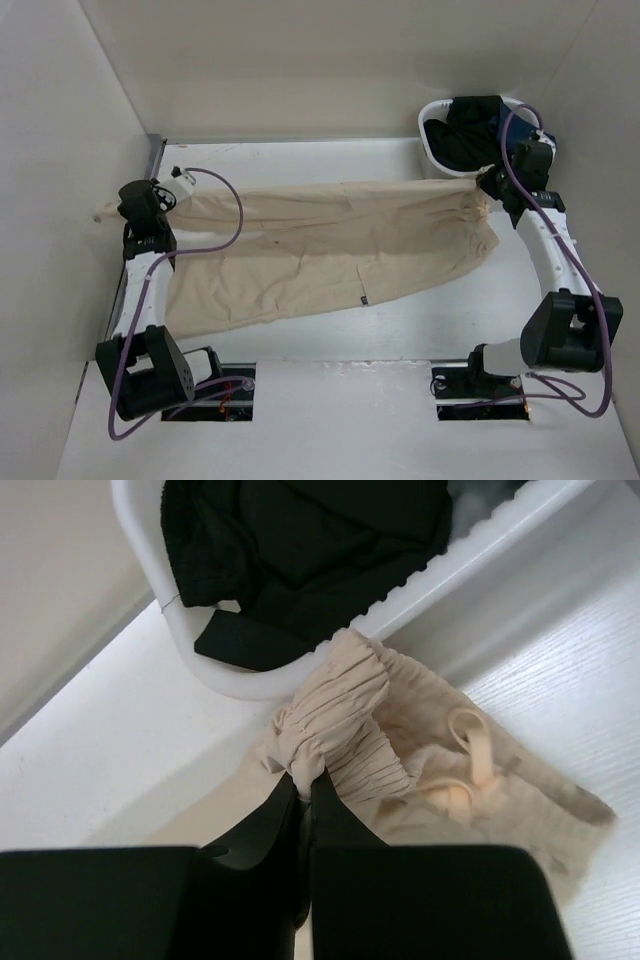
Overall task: Fold and stack the trousers
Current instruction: Fold the trousers
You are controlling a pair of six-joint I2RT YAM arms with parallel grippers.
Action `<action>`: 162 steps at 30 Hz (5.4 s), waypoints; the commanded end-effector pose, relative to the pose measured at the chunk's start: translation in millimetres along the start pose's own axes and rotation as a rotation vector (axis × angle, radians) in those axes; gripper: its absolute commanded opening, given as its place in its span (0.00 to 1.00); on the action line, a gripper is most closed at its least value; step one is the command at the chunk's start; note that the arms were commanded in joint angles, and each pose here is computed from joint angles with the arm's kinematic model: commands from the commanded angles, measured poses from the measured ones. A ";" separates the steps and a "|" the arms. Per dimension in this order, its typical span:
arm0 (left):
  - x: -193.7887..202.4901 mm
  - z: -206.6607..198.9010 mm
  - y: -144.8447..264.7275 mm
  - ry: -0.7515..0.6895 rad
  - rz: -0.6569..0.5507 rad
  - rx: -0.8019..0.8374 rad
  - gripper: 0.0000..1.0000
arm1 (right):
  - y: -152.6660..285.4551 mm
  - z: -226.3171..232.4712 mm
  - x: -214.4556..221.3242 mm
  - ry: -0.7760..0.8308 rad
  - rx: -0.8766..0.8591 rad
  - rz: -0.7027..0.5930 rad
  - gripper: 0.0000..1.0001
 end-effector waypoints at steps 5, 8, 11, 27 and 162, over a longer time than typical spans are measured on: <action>29.4 -17.7 62.8 -0.162 0.054 -0.069 0.02 | 19.0 -31.4 8.8 0.028 0.002 -0.131 0.00; 46.4 -50.1 111.3 -0.263 0.057 0.027 0.02 | 32.0 -61.5 25.4 -0.087 0.109 -0.153 0.00; 60.6 -90.7 162.1 -0.379 0.019 0.275 0.03 | 36.2 -93.7 37.0 -0.193 0.201 -0.162 0.03; 63.8 -110.4 205.9 -0.368 -0.049 0.797 0.64 | -1.3 -142.6 83.5 -0.396 0.324 0.039 1.00; -10.7 -47.1 51.5 -0.698 0.300 1.159 0.02 | -70.9 -136.9 82.7 -0.332 0.421 0.058 0.77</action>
Point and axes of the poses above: each gripper's point midway between its finger pads, its own y axis back along the fingers, its own z axis along the line the jaws close on, x = y × z, the point moved 8 cm from there along y, back along the fingers, and after that the axes turned 12 degrees about -y, right-handed, at the moved point
